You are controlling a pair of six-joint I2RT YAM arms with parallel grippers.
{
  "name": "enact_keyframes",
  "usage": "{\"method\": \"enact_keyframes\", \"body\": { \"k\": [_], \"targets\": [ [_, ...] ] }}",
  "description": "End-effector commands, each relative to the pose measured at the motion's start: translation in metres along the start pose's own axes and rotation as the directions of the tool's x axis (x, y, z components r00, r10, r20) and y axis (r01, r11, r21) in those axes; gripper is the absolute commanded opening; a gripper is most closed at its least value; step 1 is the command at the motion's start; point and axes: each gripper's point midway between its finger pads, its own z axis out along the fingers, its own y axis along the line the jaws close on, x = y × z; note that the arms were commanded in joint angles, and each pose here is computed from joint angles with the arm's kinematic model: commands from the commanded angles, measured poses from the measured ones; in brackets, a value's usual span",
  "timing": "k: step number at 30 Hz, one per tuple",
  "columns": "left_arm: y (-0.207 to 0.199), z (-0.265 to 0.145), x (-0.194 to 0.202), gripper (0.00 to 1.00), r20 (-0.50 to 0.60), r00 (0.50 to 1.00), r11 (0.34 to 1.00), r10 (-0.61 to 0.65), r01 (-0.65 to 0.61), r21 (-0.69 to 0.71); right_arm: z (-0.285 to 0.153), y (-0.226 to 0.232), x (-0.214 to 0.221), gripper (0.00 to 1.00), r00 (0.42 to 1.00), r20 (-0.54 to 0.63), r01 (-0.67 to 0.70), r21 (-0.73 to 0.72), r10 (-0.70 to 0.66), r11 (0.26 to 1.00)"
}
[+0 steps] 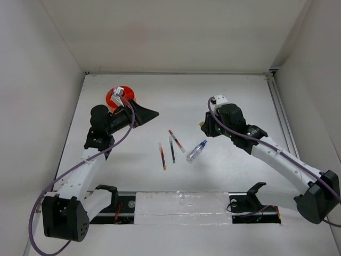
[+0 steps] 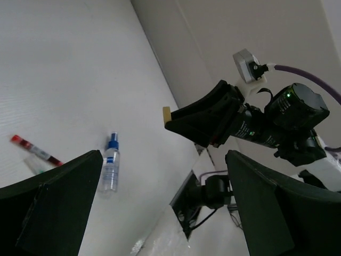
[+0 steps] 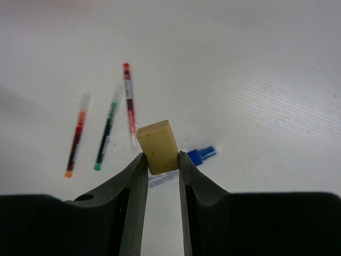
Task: Sort the stationery into containers
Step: Pick up the stationery from the center of the board, then place the stationery in the storage box.
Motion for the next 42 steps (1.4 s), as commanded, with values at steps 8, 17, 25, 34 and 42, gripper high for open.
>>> {"method": "enact_keyframes", "body": {
  "k": [8, 17, 25, 34, 42],
  "targets": [
    [-0.086, 0.051, 0.022, 1.00, -0.026, 0.997, 0.963, 0.071, -0.062, 0.261, -0.017, 0.105, -0.076, 0.00, 0.977, 0.206, 0.110, -0.231, -0.061, 0.967],
    [-0.068, 0.062, 0.021, 0.90, -0.005, 0.999, 0.978, 0.053, -0.050, 0.203, -0.027, 0.130, -0.076, 0.00, 0.962, 0.264, 0.151, -0.316, -0.066, 0.937],
    [-0.055, 0.065, 0.028, 0.70, -0.027, 0.999, 0.984, 0.036, -0.031, 0.178, -0.040, 0.140, -0.083, 0.00, 0.948, 0.312, 0.176, -0.361, -0.060, 0.916],
    [-0.053, 0.066, 0.031, 0.44, -0.038, 0.998, 0.983, 0.042, -0.035, 0.178, -0.033, 0.150, -0.087, 0.00, 0.948, 0.312, 0.184, -0.378, -0.062, 0.907],
    [-0.051, 0.068, 0.033, 0.44, -0.051, 0.998, 0.984, 0.039, -0.030, 0.177, -0.024, 0.152, -0.092, 0.00, 0.943, 0.322, 0.197, -0.351, -0.079, 0.915]
  ]
}}
